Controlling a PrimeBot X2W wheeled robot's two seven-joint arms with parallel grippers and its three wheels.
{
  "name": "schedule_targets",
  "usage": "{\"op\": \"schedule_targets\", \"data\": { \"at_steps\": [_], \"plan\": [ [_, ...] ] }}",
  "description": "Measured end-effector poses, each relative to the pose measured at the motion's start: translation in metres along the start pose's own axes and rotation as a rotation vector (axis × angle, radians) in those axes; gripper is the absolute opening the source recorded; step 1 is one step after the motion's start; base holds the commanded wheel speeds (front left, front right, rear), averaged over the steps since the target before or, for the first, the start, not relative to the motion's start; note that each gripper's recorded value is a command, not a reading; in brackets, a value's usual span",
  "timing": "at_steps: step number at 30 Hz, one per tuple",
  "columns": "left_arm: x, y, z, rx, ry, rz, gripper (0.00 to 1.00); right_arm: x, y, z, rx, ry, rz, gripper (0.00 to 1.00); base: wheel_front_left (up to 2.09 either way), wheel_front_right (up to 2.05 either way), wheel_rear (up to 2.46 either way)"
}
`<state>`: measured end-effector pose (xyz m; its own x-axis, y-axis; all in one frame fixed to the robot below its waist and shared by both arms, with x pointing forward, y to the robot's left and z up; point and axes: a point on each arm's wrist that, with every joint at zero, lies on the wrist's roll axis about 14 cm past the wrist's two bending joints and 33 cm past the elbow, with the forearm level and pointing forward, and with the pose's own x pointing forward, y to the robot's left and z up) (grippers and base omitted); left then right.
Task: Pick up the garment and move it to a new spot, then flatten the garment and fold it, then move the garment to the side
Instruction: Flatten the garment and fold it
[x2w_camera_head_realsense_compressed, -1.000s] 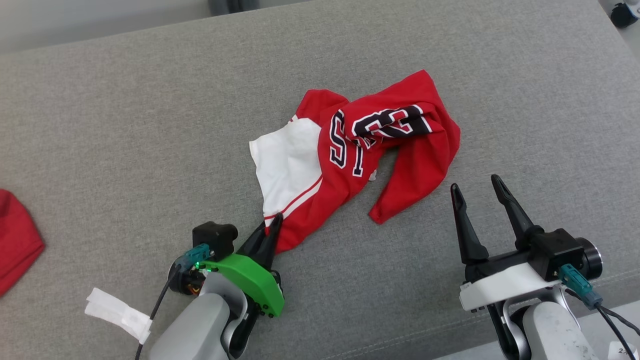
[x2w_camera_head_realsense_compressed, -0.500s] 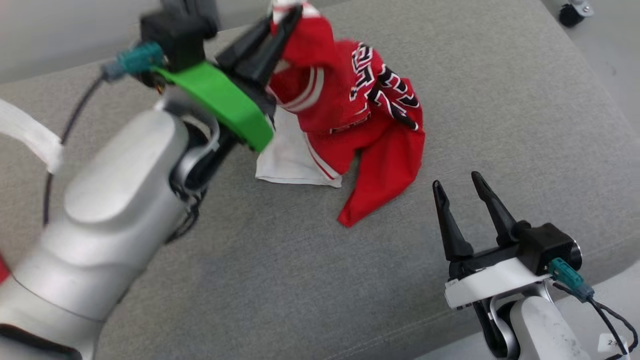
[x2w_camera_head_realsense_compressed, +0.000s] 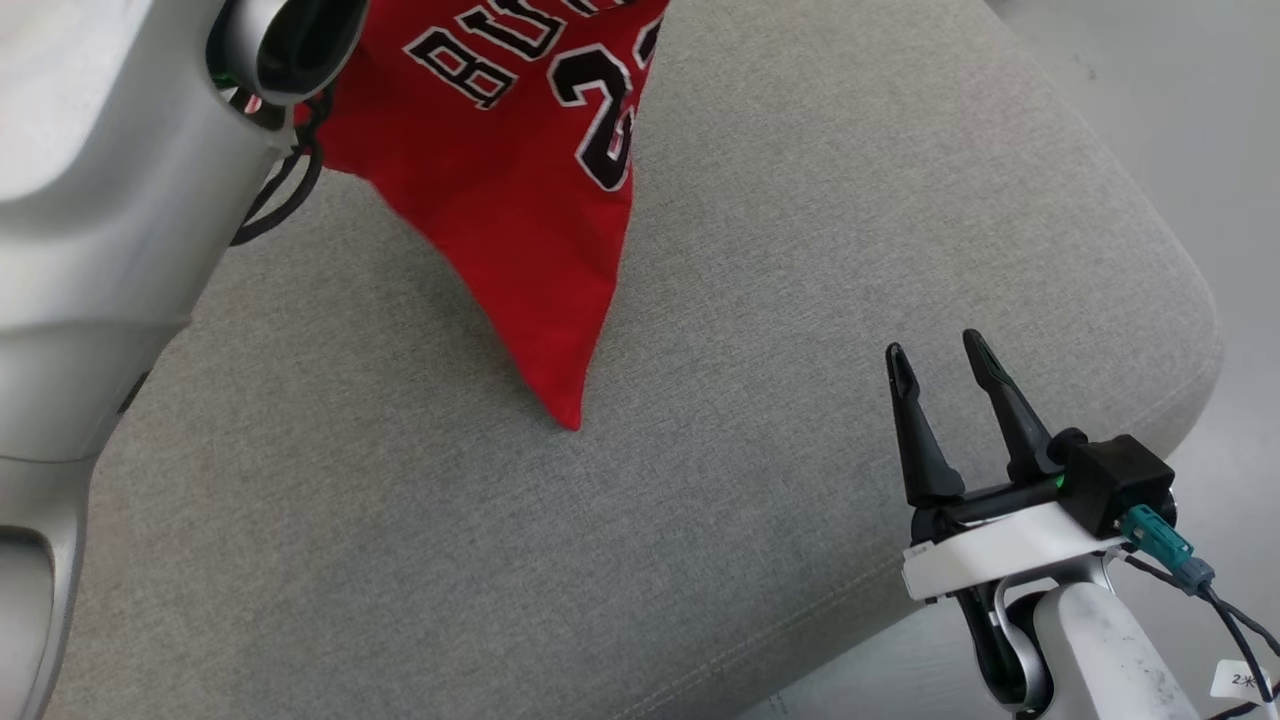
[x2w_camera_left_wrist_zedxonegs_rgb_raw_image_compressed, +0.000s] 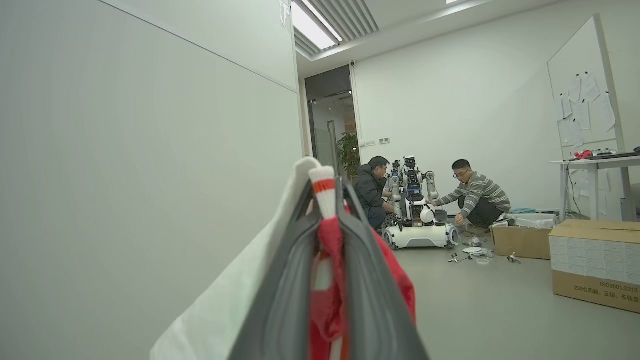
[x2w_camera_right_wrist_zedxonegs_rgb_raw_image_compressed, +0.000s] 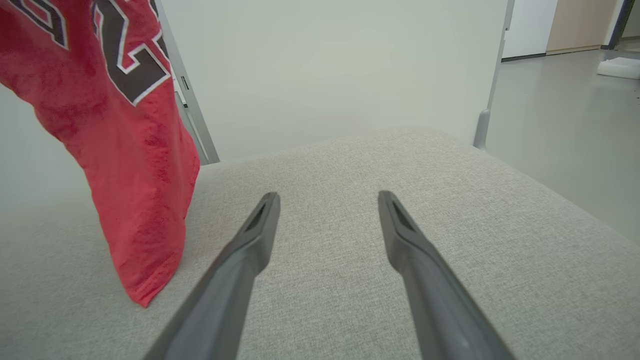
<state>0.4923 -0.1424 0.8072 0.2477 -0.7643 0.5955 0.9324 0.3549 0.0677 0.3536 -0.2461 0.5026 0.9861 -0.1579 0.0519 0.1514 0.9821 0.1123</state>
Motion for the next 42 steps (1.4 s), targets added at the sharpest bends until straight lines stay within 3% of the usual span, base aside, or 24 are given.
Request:
{"op": "schedule_targets", "data": {
  "at_steps": [4,7,13,17,20,26,34,40,41,42],
  "plan": [
    [-0.03,-0.015,-0.018,-0.072,0.05,-0.038,0.0,0.003,0.001,-0.003,-0.026,0.008,0.007,1.0,0.0,0.0,0.0],
    [-0.084,-0.015,-0.055,-0.16,0.161,0.014,0.0,0.004,0.006,-0.009,-0.038,0.022,0.026,1.0,0.0,0.0,0.0],
    [-0.237,-0.008,-0.11,-0.271,0.427,0.329,0.0,0.015,0.033,-0.013,-0.051,0.02,0.111,1.0,0.0,0.0,0.0],
    [-0.322,-0.011,-0.117,-0.302,0.512,0.569,0.0,0.023,0.05,-0.014,-0.053,0.013,0.164,1.0,0.0,0.0,0.0],
    [-0.38,-0.017,-0.116,-0.281,0.555,0.742,0.0,0.028,0.065,-0.017,-0.053,0.014,0.207,1.0,0.0,0.0,0.0],
    [-0.451,-0.03,-0.11,-0.161,0.615,0.966,0.0,0.031,0.089,-0.024,-0.049,0.027,0.278,1.0,0.0,0.0,0.0],
    [-0.504,-0.045,-0.109,0.006,0.749,1.109,0.0,0.028,0.104,-0.019,-0.047,0.014,0.323,1.0,0.0,0.0,0.0],
    [-0.535,-0.069,-0.128,-0.031,0.851,1.178,0.0,0.024,0.108,-0.02,-0.047,0.018,0.336,1.0,0.0,0.0,0.0],
    [-0.536,-0.072,-0.131,-0.052,0.849,1.184,0.35,0.023,0.109,-0.021,-0.046,0.019,0.338,1.0,0.0,0.0,0.0],
    [-0.535,-0.075,-0.133,-0.072,0.843,1.19,0.8,0.023,0.11,-0.021,-0.047,0.02,0.341,1.0,0.0,0.0,0.0]
  ]
}}
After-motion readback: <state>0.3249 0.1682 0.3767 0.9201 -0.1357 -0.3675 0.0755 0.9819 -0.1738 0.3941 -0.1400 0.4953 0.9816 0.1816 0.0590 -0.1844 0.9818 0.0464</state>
